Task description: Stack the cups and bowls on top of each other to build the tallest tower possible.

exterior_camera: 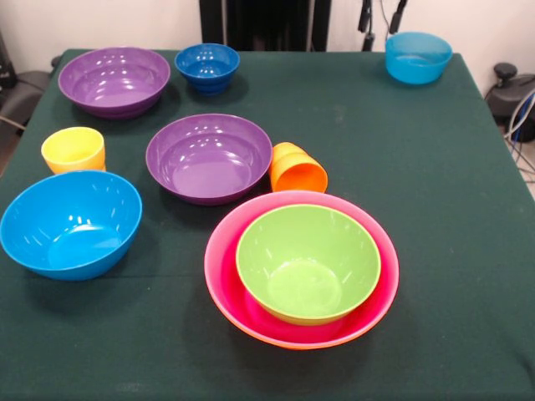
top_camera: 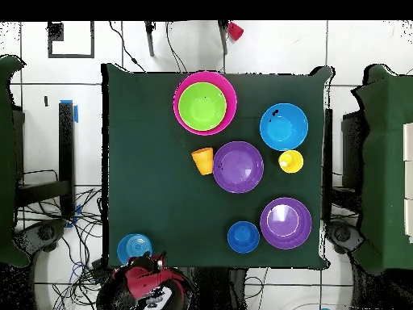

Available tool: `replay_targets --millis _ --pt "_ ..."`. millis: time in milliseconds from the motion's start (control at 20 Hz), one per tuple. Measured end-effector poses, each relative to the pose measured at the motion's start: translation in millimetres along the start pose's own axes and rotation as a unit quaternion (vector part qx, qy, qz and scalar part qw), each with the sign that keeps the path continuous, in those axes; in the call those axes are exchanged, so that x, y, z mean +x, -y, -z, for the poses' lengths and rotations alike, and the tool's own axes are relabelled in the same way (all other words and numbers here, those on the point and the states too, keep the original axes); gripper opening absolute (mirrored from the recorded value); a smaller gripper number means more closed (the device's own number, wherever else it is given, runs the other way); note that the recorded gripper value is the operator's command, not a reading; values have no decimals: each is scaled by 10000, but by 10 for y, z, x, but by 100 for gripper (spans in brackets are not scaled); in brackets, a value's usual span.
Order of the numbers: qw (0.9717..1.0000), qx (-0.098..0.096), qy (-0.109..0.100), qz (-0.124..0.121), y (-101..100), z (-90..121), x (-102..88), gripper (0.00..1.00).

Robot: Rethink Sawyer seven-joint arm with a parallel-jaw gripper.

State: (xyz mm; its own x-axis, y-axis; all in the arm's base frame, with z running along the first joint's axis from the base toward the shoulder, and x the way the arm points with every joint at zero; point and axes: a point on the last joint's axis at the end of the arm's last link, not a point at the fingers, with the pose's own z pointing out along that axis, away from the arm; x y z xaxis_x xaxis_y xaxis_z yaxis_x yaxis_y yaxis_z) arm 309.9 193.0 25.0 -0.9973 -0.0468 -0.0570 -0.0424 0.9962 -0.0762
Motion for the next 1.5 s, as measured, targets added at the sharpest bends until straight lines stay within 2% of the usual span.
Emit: replay_targets --millis 700,900,1100,1500 --pt "10000 -14 -73 -18 4 -96 75 100" --pt "9998 -109 -96 -120 12 -111 32 100" --pt "9996 -193 -32 -224 18 -123 -26 100" --pt "9978 -449 87 -480 -99 -129 -76 100"
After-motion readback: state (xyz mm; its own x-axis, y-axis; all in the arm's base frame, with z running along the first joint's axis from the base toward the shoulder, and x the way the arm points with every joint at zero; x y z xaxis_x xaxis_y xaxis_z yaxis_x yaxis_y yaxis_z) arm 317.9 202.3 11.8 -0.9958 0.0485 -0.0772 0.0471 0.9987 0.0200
